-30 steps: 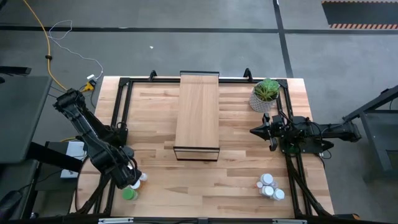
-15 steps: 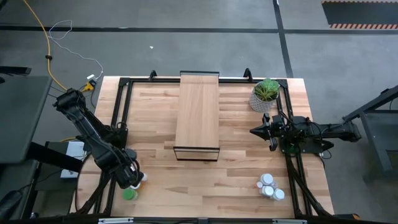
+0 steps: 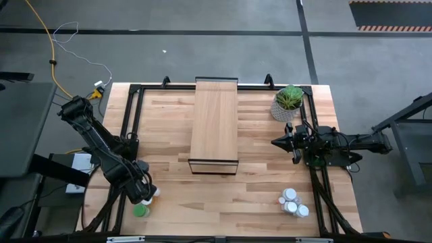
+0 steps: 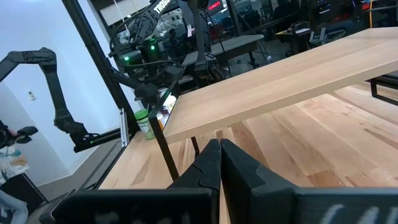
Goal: Pick and place medicine bottles onto shelf by color
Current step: Put the red medicine bottle on the shelf
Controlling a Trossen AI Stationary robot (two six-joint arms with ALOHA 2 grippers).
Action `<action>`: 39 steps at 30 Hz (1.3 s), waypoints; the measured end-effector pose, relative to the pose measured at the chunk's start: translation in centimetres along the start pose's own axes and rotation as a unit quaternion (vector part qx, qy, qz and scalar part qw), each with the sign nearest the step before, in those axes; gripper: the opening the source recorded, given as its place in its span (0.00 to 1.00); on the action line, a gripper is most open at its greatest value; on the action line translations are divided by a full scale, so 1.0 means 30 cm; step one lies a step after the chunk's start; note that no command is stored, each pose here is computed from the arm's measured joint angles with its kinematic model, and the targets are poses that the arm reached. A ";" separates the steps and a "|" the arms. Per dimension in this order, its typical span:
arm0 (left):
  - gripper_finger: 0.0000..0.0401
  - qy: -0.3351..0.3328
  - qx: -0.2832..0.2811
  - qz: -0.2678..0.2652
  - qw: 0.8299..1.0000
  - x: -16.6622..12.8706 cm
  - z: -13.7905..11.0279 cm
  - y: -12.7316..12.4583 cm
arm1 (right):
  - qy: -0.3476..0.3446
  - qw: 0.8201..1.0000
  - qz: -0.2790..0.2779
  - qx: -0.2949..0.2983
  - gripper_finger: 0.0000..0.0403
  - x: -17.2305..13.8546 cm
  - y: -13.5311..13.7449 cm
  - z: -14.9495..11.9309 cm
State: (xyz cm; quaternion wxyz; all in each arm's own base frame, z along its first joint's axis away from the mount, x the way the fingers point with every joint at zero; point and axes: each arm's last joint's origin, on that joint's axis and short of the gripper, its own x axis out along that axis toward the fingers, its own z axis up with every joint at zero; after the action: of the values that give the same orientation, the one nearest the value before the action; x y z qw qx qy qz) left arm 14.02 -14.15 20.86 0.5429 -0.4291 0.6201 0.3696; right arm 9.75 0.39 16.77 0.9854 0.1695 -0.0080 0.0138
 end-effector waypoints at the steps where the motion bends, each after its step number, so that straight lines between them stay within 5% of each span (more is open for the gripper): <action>1: 0.76 0.002 0.000 0.001 1.000 0.000 0.000 0.000 | 0.000 1.000 0.000 0.000 0.00 0.000 0.000 0.000; 9: 0.69 0.005 0.002 -0.005 1.000 -0.017 -0.001 0.005 | 0.000 1.000 0.000 0.000 0.00 0.000 0.000 0.000; 18: 0.69 -0.039 0.039 -0.062 0.997 -0.256 0.077 0.065 | 0.000 1.000 0.000 0.000 0.00 0.000 0.000 0.000; 28: 0.70 -0.095 0.084 -0.124 0.984 -0.564 0.253 0.142 | 0.000 1.000 0.000 0.000 0.00 0.000 0.000 0.000; 39: 0.71 -0.159 0.199 -0.144 0.956 -0.777 0.553 -0.010 | 0.000 1.000 0.000 0.000 0.00 0.000 0.000 0.000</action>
State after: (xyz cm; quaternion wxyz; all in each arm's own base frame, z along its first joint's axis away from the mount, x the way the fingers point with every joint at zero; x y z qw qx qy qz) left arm 21.20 4.11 41.68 0.7566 -0.3325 0.5182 0.2202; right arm 9.75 0.39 16.76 0.9854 0.1695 -0.0077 0.0137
